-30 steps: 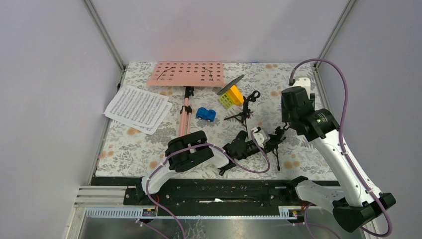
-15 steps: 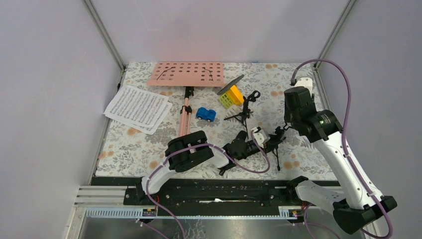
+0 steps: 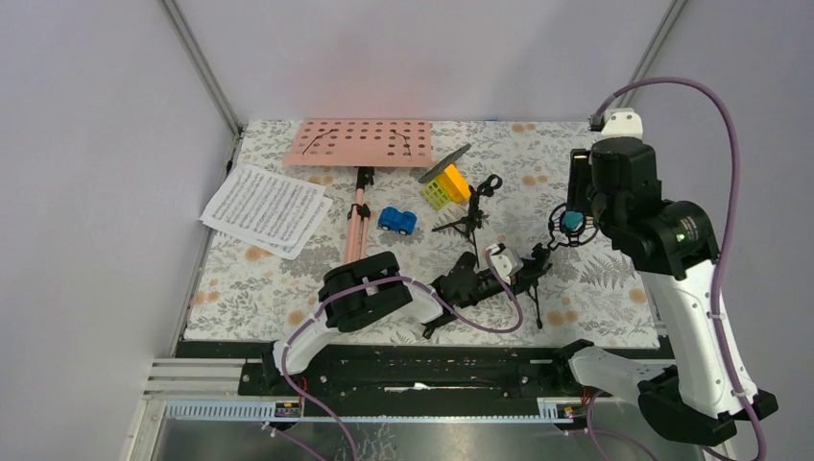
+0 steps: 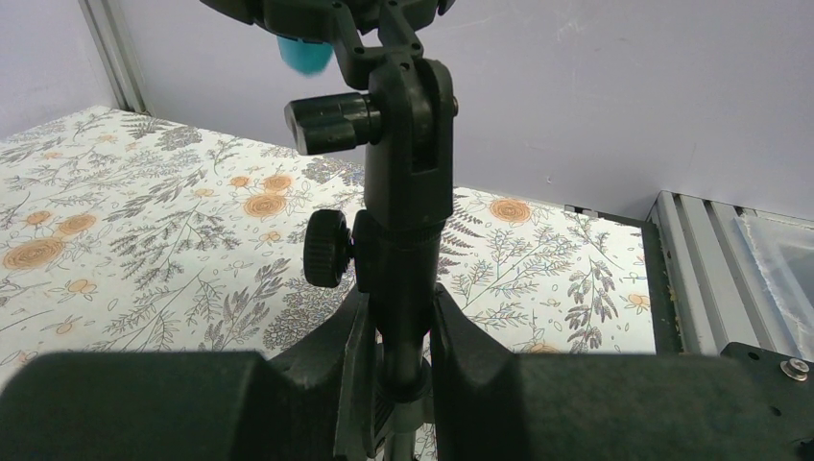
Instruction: Pack up the instrument practice props
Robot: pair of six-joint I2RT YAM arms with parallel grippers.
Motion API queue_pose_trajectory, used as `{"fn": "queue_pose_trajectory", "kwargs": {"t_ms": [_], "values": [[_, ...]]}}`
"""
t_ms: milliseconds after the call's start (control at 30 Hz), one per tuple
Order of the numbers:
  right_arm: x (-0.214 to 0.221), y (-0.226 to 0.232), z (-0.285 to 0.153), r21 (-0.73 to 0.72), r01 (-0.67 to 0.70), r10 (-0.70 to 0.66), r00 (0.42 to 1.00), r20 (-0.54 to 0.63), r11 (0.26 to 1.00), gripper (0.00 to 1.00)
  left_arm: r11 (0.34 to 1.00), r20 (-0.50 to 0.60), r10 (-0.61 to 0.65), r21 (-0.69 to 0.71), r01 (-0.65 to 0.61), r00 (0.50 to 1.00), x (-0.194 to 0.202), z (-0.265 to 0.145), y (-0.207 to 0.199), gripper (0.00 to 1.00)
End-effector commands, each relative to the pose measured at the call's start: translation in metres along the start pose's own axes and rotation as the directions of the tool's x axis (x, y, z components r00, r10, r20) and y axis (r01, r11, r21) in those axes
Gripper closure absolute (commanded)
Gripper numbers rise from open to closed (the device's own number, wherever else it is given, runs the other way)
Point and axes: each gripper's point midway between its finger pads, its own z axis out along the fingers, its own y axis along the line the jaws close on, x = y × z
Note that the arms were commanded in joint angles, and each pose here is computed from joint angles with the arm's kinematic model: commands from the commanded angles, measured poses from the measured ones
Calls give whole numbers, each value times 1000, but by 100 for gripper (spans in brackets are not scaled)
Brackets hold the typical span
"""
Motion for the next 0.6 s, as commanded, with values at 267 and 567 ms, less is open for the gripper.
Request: {"fn": "queue_pose_trajectory", "kwargs": {"t_ms": [267,567], "values": [[-64,1,-68,-207,-64,104,976,192,976,88,998,1,-44,44,44,999,-5,-6,-15,65],[-72,8,-83,-290,-66,140,960,243,955,89,997,64,-57,58,54,996,-41,-26,-20,23]]}}
